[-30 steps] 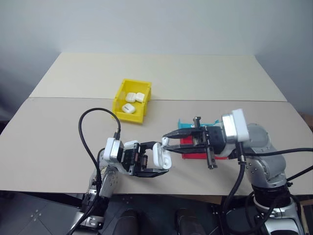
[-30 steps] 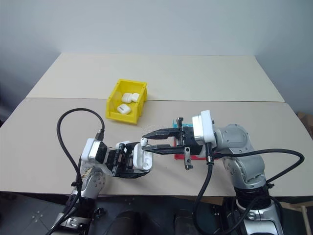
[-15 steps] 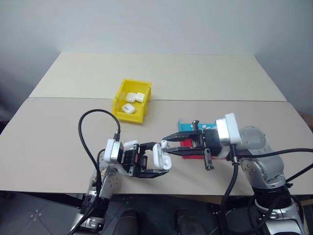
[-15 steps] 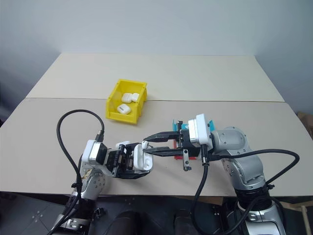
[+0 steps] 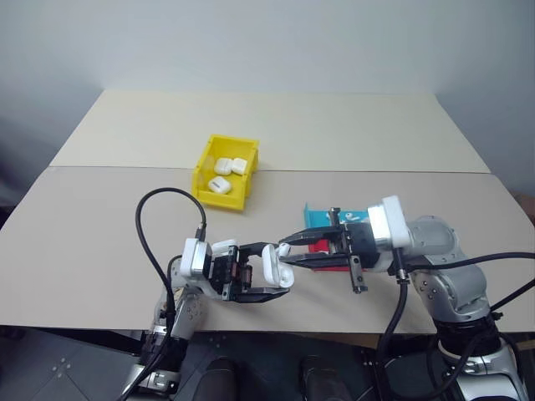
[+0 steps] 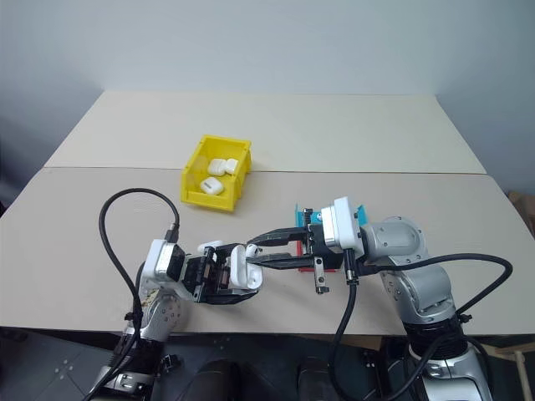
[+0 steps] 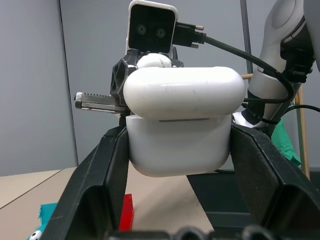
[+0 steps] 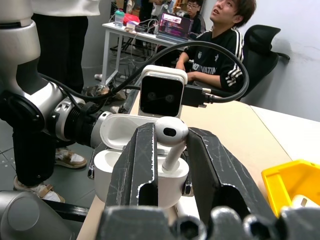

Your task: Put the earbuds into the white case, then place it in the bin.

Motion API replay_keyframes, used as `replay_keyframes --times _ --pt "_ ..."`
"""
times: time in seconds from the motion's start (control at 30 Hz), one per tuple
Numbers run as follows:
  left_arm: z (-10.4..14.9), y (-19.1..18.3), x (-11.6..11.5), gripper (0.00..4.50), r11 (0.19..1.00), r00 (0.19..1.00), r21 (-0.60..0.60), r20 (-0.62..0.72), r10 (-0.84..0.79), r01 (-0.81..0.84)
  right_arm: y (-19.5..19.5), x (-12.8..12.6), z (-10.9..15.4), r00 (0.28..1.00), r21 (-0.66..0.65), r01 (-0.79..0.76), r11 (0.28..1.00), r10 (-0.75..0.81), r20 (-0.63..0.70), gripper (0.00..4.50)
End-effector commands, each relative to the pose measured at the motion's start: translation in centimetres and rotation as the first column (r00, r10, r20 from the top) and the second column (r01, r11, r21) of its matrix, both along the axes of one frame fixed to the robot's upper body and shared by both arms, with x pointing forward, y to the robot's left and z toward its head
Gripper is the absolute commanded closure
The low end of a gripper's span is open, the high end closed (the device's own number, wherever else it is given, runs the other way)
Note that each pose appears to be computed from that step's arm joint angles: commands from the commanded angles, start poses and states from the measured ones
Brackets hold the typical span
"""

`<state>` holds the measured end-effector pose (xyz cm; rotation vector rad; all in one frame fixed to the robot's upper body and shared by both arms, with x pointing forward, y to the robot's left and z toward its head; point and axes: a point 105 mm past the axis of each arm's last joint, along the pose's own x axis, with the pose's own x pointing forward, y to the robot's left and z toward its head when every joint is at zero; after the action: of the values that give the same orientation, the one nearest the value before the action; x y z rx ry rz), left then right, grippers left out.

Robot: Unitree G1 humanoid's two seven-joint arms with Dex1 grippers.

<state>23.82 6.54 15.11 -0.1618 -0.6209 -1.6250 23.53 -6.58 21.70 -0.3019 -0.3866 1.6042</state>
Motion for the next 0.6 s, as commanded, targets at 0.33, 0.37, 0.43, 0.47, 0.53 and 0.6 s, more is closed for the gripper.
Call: replay_keyframes --times 0.33,0.37,0.43,0.47,0.53,0.6 --pt "0.31 -0.17 -0.25 1.74 1.000 0.999 -0.008 0.033 0.000 0.000 0.09 -0.66 0.82 0.997 0.022 -0.032 0.999 0.030 0.069 3.75" --pt "0.32 -0.20 -0.27 1.74 1.000 0.999 -0.009 0.034 -0.001 0.001 0.09 -0.67 0.82 0.997 0.021 -0.033 0.999 0.031 0.071 3.75" --pt "0.37 -0.25 -0.27 1.74 1.000 0.999 -0.012 0.035 -0.002 0.003 0.08 -0.64 0.77 0.997 0.019 -0.031 0.999 0.029 0.075 3.75" --pt "0.40 -0.28 -0.26 1.74 1.000 0.999 -0.013 0.036 -0.002 0.003 0.08 -0.58 0.70 0.997 0.017 -0.028 0.999 0.026 0.075 3.75" --pt "0.45 -0.31 -0.26 1.74 1.000 0.999 -0.015 0.038 -0.003 0.004 0.08 -0.50 0.54 0.997 0.014 -0.024 1.000 0.022 0.077 3.75" --pt "0.49 -0.36 -0.28 1.74 1.000 0.999 -0.016 0.039 -0.004 0.005 0.13 -0.44 0.44 0.997 0.015 -0.020 1.000 0.019 0.080 3.75"
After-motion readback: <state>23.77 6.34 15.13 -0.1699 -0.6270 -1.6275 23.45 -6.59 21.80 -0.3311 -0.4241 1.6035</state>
